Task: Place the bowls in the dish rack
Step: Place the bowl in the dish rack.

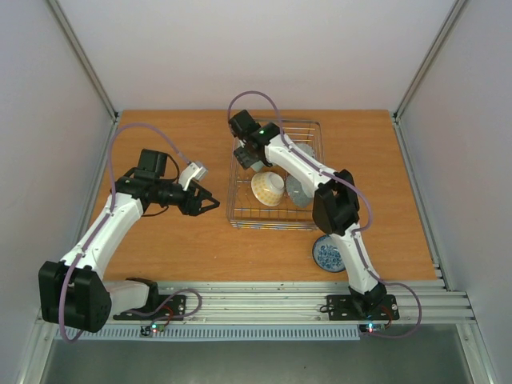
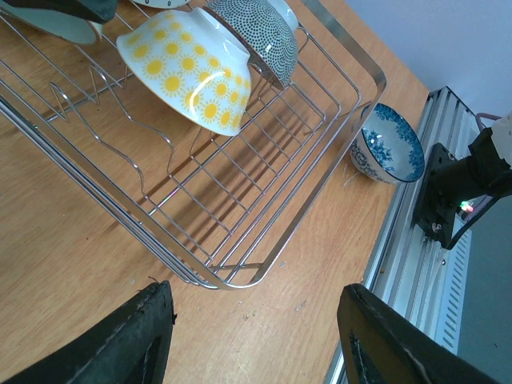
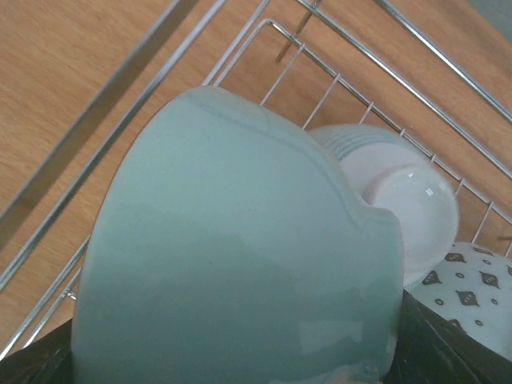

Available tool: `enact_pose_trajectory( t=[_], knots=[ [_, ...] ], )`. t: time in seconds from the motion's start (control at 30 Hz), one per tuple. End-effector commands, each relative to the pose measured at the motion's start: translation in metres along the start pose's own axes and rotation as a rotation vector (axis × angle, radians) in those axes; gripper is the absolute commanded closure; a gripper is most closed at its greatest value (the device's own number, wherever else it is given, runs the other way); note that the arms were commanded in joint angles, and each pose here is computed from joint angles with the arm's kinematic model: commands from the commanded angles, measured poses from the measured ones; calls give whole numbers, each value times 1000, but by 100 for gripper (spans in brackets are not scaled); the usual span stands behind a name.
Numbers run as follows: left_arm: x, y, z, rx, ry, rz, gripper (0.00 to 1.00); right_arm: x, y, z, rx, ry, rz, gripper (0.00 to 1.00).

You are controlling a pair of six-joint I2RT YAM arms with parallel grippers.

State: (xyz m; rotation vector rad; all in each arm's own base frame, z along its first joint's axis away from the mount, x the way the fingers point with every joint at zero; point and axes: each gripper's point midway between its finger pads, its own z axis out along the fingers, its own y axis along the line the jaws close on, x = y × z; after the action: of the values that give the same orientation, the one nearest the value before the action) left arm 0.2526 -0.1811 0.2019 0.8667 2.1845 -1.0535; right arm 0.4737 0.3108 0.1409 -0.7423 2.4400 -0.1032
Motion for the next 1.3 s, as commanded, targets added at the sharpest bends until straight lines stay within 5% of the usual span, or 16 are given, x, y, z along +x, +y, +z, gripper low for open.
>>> enact_pose_trajectory(
  t=[0.0, 0.63, 0.7, 0.83, 1.27],
  knots=[
    [-5, -2, -3, -8, -24, 51, 43, -12, -22, -5, 107, -24, -34, 99],
    [-3, 1, -2, -19, -20, 52, 43, 4, -27, 23, 212, 44, -114, 97],
    [-3, 1, -2, -19, -20, 51, 43, 7, -24, 24, 202, 51, -121, 88],
    [-3, 1, -2, -23, -20, 52, 43, 12, -15, 28, 182, 62, -130, 49],
    [-3, 0, -5, -33, -23, 62, 43, 18, 1, 38, 142, 52, -130, 20]
  ],
)
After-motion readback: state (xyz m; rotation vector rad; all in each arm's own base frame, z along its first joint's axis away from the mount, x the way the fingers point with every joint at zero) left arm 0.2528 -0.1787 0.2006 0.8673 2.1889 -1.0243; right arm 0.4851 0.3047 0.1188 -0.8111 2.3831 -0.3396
